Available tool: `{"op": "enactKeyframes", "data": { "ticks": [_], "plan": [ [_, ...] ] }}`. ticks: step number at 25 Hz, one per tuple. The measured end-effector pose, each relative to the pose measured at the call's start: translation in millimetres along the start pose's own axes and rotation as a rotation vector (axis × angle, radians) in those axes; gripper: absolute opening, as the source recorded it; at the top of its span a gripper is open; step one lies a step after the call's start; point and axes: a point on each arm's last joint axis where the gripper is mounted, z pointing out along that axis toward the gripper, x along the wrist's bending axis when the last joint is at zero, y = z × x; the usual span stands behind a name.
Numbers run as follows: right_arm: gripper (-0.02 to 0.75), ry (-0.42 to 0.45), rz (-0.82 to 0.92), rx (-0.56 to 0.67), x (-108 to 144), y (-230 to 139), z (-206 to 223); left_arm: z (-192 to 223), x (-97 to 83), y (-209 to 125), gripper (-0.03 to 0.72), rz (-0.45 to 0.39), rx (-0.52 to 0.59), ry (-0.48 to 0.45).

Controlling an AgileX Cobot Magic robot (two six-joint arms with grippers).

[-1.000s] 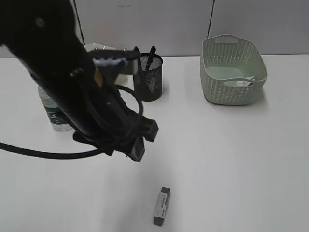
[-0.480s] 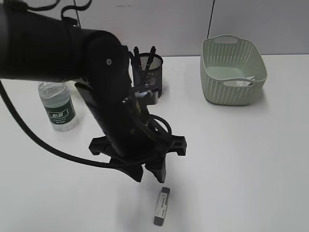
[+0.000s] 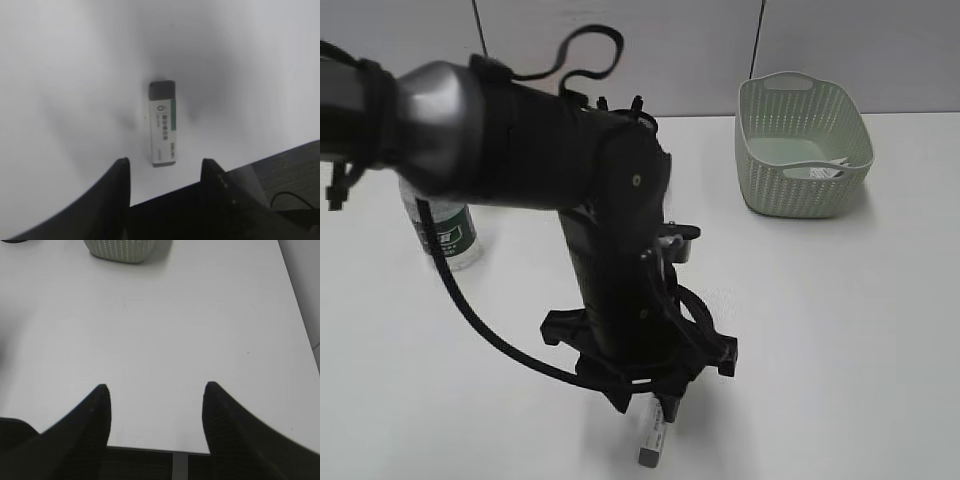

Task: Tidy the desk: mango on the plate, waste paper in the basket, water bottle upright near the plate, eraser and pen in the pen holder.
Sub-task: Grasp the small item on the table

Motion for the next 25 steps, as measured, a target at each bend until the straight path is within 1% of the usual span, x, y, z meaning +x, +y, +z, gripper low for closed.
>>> {"op": "enactKeyframes", "data": {
  "ticks": [2,6,9,12,15,17,21,25],
  "plan": [
    [0.466,0.003,0.0,0.0,0.2,0.0,0.0,3.3,-3.2,2.4,0.35,0.004,-0.005,0.024],
    [0.466,0.004,0.0,-0.001,0.3,0.0,0.0,1.9,-6.4,6.7,0.35,-0.007,-0.024,0.021],
    [0.466,0.006,0.001,-0.001,0.5,0.1,0.0,8.5,-5.4,8.0,0.353,-0.007,-0.007,0.042],
    [0.466,0.006,0.001,-0.001,0.5,-0.1,0.2,17.3,-2.3,9.0,0.396,0.004,0.009,0.077],
    [0.466,0.005,0.0,-0.005,0.4,0.1,0.7,18.4,-1.9,9.4,0.466,0.006,0.009,0.082],
    [0.466,0.005,0.0,-0.005,0.4,0.1,0.7,18.4,-2.1,9.0,0.489,0.003,0.012,0.079],
    [0.466,0.005,0.0,-0.005,0.4,0.2,0.7,19.1,-5.8,8.4,0.501,-0.019,0.02,0.039],
    [0.466,0.005,-0.003,-0.007,0.4,0.0,1.4,23.6,-5.6,9.1,0.501,-0.018,0.025,0.042]
  ]
}}
